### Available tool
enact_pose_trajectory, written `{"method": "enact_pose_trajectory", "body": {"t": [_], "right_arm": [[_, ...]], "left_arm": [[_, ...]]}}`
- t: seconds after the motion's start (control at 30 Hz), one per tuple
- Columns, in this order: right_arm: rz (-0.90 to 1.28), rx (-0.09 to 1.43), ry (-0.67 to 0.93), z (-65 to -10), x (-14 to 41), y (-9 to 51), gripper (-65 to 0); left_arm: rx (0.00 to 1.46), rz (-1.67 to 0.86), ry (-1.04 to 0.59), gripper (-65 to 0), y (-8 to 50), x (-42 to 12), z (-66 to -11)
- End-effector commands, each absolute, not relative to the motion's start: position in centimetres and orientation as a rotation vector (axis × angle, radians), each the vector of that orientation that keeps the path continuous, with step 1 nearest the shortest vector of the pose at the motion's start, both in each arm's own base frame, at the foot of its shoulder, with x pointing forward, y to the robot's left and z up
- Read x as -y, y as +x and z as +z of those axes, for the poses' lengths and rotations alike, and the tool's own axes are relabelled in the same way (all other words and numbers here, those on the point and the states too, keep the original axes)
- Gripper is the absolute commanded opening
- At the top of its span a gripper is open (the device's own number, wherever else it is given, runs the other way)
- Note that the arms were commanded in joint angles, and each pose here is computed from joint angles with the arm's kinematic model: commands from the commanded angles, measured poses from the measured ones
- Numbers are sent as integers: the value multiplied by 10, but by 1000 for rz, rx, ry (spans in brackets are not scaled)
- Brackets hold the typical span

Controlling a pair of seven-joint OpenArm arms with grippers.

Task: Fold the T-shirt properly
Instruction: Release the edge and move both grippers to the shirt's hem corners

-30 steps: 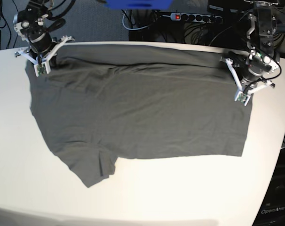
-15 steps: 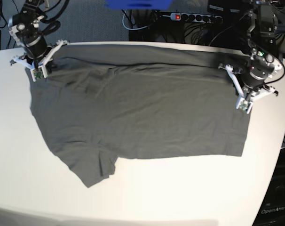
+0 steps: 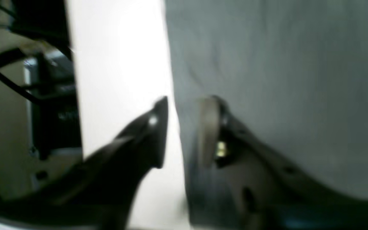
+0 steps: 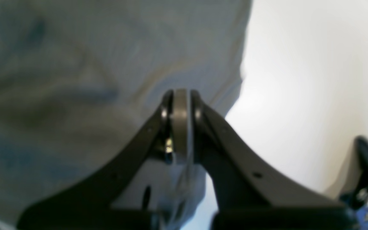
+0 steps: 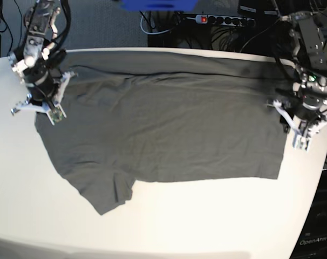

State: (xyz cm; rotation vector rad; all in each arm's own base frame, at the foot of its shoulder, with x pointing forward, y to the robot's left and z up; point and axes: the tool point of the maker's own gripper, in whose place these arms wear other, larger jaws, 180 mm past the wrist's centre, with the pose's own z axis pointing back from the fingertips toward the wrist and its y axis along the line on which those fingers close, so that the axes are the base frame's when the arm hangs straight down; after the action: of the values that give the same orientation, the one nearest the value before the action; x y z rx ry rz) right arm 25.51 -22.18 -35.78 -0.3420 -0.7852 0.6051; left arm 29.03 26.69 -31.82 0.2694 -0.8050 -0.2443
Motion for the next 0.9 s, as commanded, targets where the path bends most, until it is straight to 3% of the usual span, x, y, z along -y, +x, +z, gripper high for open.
{"method": "enact_pose_trajectory", "body": {"t": [0.0,0.1,0.3,0.5,0.87], "right_arm": [[630,841,-353,-344,215,269,-635],[659,867,-387,-330,208,292,-635],[650,850,-489,-304,209,350,-635],[678,816,-453,-313,197,388,-635],[681,813,-434,-316,193,398,-635]], "left_arm": [[831,-249,288,-400,295,-271,-308],[865,-244,296,-358,307,-272,-298],[858,-209,306,-358,337,-295,-297],[811,-164,282,-358,362,-315,-312],[851,-154,253,-358,422,-329,-312]]}}
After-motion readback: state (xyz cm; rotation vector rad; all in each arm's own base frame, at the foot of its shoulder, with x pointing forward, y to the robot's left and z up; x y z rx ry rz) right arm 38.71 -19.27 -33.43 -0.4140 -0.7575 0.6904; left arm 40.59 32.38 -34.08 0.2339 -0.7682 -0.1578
